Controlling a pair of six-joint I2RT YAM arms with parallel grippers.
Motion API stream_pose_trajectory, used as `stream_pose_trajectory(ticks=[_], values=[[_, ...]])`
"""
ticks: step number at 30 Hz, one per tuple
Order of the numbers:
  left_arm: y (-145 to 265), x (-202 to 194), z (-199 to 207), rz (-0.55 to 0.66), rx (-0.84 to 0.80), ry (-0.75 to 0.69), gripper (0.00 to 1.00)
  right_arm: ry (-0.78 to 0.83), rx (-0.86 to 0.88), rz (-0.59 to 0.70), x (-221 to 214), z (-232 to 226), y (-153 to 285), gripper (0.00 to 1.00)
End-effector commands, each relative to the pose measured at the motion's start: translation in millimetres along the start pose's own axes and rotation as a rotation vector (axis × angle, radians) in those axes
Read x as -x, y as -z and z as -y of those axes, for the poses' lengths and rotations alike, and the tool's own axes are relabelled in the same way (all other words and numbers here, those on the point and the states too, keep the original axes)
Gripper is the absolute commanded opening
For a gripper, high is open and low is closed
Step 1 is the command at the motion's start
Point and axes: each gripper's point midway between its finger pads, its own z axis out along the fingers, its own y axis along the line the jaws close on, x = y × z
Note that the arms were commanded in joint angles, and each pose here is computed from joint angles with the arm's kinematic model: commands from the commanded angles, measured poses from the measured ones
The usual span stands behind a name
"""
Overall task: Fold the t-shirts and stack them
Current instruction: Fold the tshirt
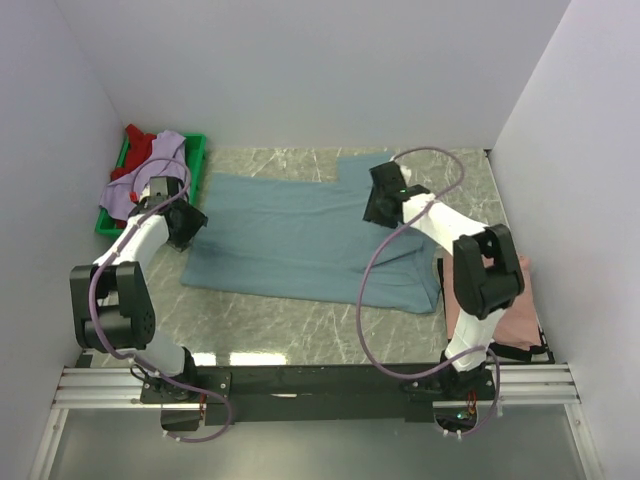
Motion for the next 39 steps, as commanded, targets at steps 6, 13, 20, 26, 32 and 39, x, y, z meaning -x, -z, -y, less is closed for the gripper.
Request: stream_pose_trajectory(ticks=[6,13,20,26,32,39], values=[[25.0,1.5,20.8,0.002,-0.128,-0.025,0.66,0.032,-0.052,-0.089,-30.1,-15.1,-23.0,0.44],[27.0,1.1,20.9,0.001,-0.132,-0.034,0.66,0.029,-0.081,-0.115,-42.0,-13.2,-33.4,0.42],[24.4,-1.6,19.5,-0.004,-0.134,-0.034,0.65,0.031,-0.07,-0.126,-48.5,-19.9,-39.9,0.42],[22.3,-2.7,19.3,-0.011,-0.131,-0.035,0.64,0.036,-0.079,-0.125,-48.2,-23.0,-44.4,0.41],[22.9,-2.1,19.0,-0.009,-0.129,-0.036,0.64,0.029,-0.079,-0.114,-47.9,-22.9,-40.4,0.25],[20.1,-3.7,17.7,-0.014,-0.123,-0.037,0.63,0.023,-0.063,-0.088,-39.3,-25.8,-29.5,0.0]])
